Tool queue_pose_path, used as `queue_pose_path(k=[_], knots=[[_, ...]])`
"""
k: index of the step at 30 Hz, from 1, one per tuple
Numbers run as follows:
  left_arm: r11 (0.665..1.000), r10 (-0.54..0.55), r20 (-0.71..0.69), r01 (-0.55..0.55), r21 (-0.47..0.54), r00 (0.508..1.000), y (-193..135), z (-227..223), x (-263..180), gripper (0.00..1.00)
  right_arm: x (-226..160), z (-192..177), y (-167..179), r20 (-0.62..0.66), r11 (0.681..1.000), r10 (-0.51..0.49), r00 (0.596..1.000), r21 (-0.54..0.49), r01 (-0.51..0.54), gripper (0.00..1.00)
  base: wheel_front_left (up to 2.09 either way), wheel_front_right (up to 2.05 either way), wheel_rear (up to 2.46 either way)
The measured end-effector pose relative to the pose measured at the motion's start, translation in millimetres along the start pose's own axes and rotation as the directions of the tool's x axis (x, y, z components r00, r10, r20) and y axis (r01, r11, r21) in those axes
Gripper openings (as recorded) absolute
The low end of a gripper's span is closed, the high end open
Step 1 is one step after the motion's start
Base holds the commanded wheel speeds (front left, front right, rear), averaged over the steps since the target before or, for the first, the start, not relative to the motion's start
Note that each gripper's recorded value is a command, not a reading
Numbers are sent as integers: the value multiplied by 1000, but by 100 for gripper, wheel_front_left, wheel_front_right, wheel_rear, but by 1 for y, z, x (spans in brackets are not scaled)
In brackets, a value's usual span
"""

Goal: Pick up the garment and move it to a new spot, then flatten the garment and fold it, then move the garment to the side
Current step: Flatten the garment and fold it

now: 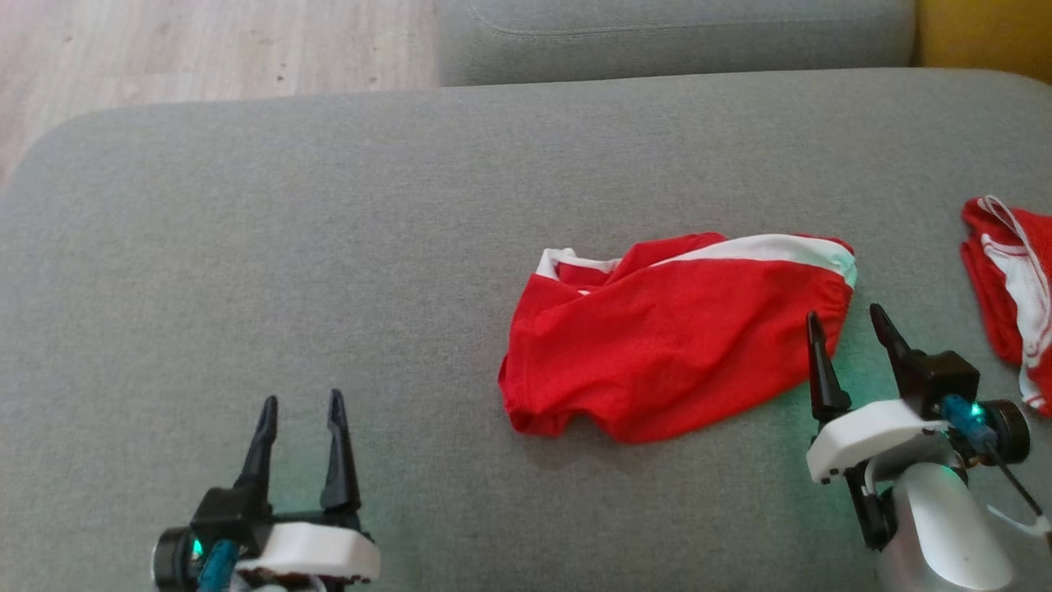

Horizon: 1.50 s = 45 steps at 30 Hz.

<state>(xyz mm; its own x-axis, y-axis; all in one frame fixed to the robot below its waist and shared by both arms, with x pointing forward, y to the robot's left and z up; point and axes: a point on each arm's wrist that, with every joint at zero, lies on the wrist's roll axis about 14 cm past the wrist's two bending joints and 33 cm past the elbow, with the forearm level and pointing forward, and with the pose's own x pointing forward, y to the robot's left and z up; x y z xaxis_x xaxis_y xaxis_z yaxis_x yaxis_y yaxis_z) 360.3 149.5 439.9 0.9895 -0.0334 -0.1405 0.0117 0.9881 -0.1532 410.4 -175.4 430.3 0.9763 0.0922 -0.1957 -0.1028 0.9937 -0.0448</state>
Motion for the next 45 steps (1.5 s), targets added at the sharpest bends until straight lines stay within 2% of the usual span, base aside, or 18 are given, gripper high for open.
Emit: queue_pose_path(k=[2,5,10,13,16,23,33,34,36,40,45], knots=[[999,-39,3,40,-25,999,-10,1,4,100,-1,2,-1,7,1000,-5,1000,1,5,100,0,0,0],[983,-161,32,164,-87,986,-42,12,16,100,-1,2,-1,13,1000,-6,1000,6,6,100,0,0,0],[908,-365,15,359,-217,931,-103,11,36,100,0,-2,7,7,999,17,1000,34,-17,100,0,0,0],[875,-441,-31,422,-236,897,-129,2,46,100,-2,-5,8,-2,999,18,1000,44,-18,100,0,0,0],[854,-473,-77,436,-285,877,-142,-7,56,100,-5,-10,6,-13,999,14,1000,52,-13,100,0,0,0],[819,-553,-171,493,-295,816,-171,-23,65,100,-8,-21,-1,-44,998,-9,999,65,12,100,0,0,0],[821,-562,-239,499,-277,792,-175,-40,75,98,-8,-31,0,-71,997,-5,997,78,10,100,0,0,0],[818,-566,-235,504,-277,790,-176,-40,75,47,-7,-31,1,-72,997,-5,997,80,10,100,0,0,0],[811,-578,-234,520,-267,782,-179,-39,75,0,-6,-31,1,-72,997,-2,997,82,8,100,0,0,0],[806,-583,-198,529,-264,788,-179,-29,77,0,-3,-31,4,-69,996,5,998,89,1,100,0,0,0],[806,-572,-12,560,-195,820,-171,34,91,0,0,-24,10,-51,994,17,999,113,-11,100,0,0,0]])
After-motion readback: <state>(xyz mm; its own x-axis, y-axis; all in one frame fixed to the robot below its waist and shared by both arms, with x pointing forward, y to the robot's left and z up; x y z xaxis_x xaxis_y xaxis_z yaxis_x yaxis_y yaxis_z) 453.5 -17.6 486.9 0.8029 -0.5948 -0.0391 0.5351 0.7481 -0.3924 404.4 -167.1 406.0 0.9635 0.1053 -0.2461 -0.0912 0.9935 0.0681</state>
